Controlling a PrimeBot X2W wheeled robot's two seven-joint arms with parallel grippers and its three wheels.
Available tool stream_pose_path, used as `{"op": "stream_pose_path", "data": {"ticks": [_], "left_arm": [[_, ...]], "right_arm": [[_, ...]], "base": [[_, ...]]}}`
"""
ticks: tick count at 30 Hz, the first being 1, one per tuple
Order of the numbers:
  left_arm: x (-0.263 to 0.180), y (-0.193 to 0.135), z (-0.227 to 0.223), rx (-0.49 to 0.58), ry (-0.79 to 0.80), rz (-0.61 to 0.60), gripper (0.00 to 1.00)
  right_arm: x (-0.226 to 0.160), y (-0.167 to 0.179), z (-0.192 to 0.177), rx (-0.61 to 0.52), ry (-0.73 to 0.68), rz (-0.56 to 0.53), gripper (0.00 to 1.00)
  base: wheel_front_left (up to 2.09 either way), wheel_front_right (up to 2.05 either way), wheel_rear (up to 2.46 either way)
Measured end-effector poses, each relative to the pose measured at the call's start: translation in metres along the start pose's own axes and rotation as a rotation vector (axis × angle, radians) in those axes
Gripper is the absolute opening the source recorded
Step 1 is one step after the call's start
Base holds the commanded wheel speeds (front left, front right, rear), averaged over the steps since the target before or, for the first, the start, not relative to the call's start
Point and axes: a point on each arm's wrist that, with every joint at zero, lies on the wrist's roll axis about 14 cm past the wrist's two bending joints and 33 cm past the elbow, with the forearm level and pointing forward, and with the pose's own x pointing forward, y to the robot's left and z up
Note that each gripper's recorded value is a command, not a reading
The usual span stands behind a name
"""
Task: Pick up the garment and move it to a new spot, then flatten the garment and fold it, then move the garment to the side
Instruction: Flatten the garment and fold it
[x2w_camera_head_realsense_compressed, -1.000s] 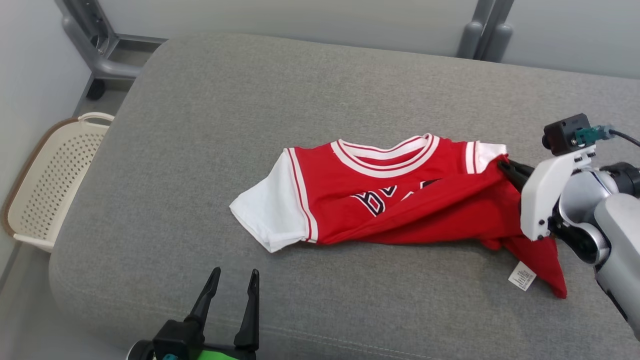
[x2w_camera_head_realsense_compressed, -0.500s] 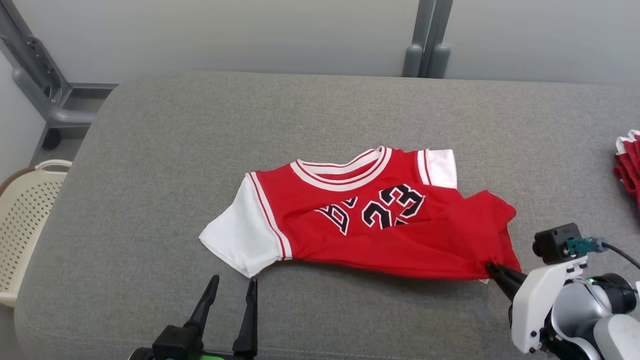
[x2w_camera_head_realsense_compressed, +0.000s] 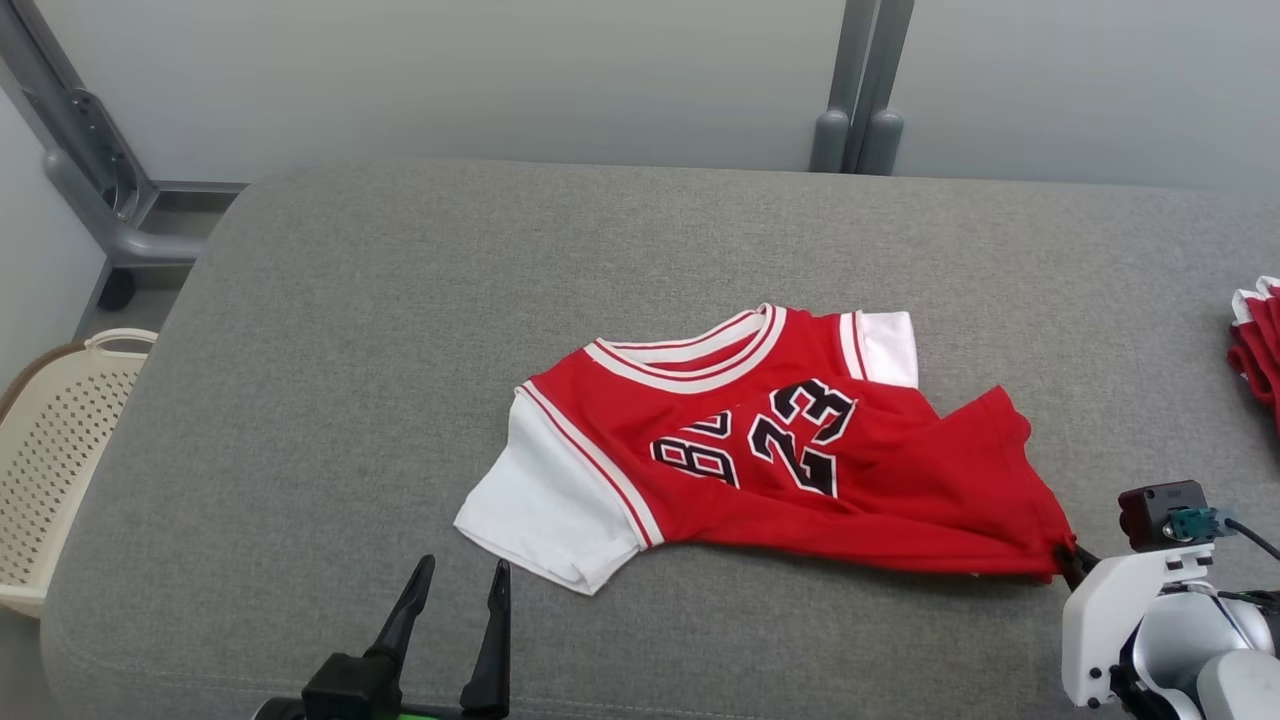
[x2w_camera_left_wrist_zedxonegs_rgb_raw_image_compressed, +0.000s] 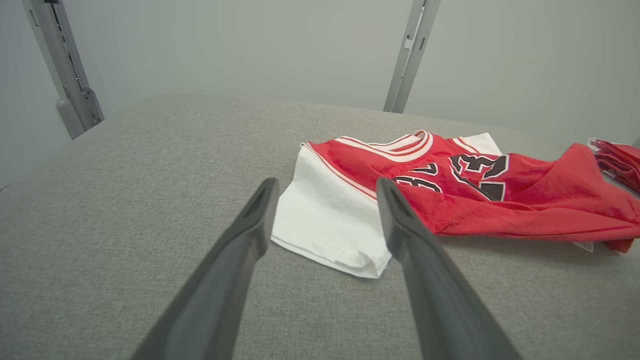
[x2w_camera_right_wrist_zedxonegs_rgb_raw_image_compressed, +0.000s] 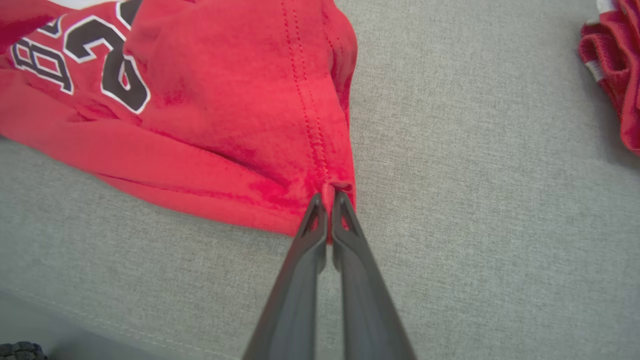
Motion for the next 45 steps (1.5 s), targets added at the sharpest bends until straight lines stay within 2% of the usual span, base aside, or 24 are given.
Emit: {"op": "stream_pose_path", "data": {"ticks": [1,2,3,4,11,14,19,29,34,40,45], "left_arm": [[0.0,0.001,0.0,0.0,-0.001,0.002,1.0],[-0.001,0.001,0.0,0.001,0.0,0.003,1.0],[-0.001,0.002,0.0,0.002,0.0,0.005,1.0],[-0.001,0.002,0.0,0.002,0.0,0.005,1.0],[-0.004,0.005,0.004,0.014,-0.014,0.017,1.0],[-0.007,0.008,0.003,0.02,-0.01,0.027,1.0],[-0.007,0.017,0.003,0.025,-0.009,0.067,1.0],[-0.009,0.051,0.006,-0.092,-0.015,0.235,1.0],[-0.011,0.059,0.011,-0.132,-0.038,0.274,1.0],[-0.014,0.069,0.009,-0.109,-0.032,0.307,1.0],[-0.013,0.059,0.007,-0.006,-0.002,0.205,1.0]], "right_arm": [[0.002,-0.004,-0.001,-0.004,0.004,-0.014,0.0],[0.003,-0.007,-0.001,-0.009,-0.002,-0.027,0.21],[0.005,-0.008,-0.001,-0.005,0.001,-0.031,0.5],[0.006,-0.007,-0.004,0.004,0.009,-0.031,1.0],[0.003,-0.01,-0.009,0.048,0.019,-0.047,1.0],[-0.005,-0.016,-0.005,0.088,-0.022,-0.072,1.0],[-0.02,-0.02,0.014,0.229,-0.184,-0.1,1.0],[-0.043,-0.031,0.027,0.354,-0.408,-0.159,1.0],[-0.048,-0.022,0.023,0.423,-0.498,-0.138,1.0],[-0.052,-0.001,0.03,0.413,-0.594,-0.09,1.0],[-0.056,0.014,0.036,0.367,-0.631,-0.056,1.0]], "base": [[0.0,0.0,0.0],[0.0,0.0,0.0],[0.0,0.0,0.0],[0.0,0.0,0.0],[0.0,0.0,0.0],[0.0,0.0,0.0],[0.0,0.0,0.0],[0.0,0.0,0.0],[0.0,0.0,0.0],[0.0,0.0,0.0],[0.0,0.0,0.0]]}}
